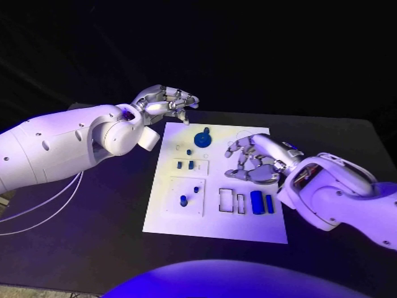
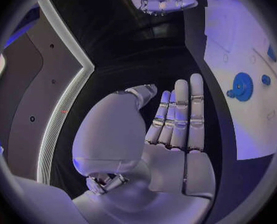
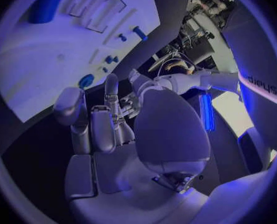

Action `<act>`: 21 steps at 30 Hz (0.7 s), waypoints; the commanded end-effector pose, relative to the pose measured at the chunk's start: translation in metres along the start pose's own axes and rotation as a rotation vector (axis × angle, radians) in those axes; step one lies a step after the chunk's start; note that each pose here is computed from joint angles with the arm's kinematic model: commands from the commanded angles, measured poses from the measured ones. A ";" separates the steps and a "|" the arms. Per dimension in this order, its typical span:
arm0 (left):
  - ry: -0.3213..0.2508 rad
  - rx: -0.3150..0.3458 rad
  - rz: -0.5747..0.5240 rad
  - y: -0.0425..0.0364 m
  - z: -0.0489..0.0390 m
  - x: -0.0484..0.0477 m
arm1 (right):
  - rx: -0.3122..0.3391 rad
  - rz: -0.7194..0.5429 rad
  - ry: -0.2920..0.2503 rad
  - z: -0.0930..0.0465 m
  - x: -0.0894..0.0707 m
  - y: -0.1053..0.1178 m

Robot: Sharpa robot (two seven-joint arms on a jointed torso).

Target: Assemble the parts on the task board

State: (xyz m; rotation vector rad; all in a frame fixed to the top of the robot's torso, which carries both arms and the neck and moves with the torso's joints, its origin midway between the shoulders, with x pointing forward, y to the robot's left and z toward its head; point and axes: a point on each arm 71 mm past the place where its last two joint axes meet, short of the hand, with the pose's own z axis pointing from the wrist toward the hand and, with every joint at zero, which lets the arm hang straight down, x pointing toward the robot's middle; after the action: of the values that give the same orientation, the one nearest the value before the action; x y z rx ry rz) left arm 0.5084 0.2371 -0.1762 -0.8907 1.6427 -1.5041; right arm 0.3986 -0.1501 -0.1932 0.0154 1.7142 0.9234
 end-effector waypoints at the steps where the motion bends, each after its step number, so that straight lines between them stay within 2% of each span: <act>1: 0.009 0.000 -0.008 0.0037 -0.0015 0.0012 | 0.124 0.184 0.085 -0.014 -0.003 -0.018; 4: 0.002 -0.009 -0.013 0.0088 -0.0039 0.0003 | 0.194 0.201 0.106 -0.030 -0.008 -0.036; 7: 0.002 -0.015 -0.018 0.0127 -0.0051 0.0011 | 0.268 0.191 0.102 -0.045 -0.009 -0.052; 14: 0.003 -0.025 -0.029 0.0189 -0.0066 0.0025 | 0.393 0.107 0.080 -0.066 -0.003 -0.072; 21: 0.002 -0.028 -0.032 0.0207 -0.0074 0.0021 | 0.417 0.052 0.088 -0.071 0.015 -0.076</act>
State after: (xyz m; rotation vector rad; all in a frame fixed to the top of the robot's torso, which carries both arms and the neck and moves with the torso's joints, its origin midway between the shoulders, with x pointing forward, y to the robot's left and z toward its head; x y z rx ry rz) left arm 0.5009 0.2416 -0.1972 -0.9334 1.6684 -1.4858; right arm 0.3666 -0.2346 -0.2441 0.3337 1.9878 0.6701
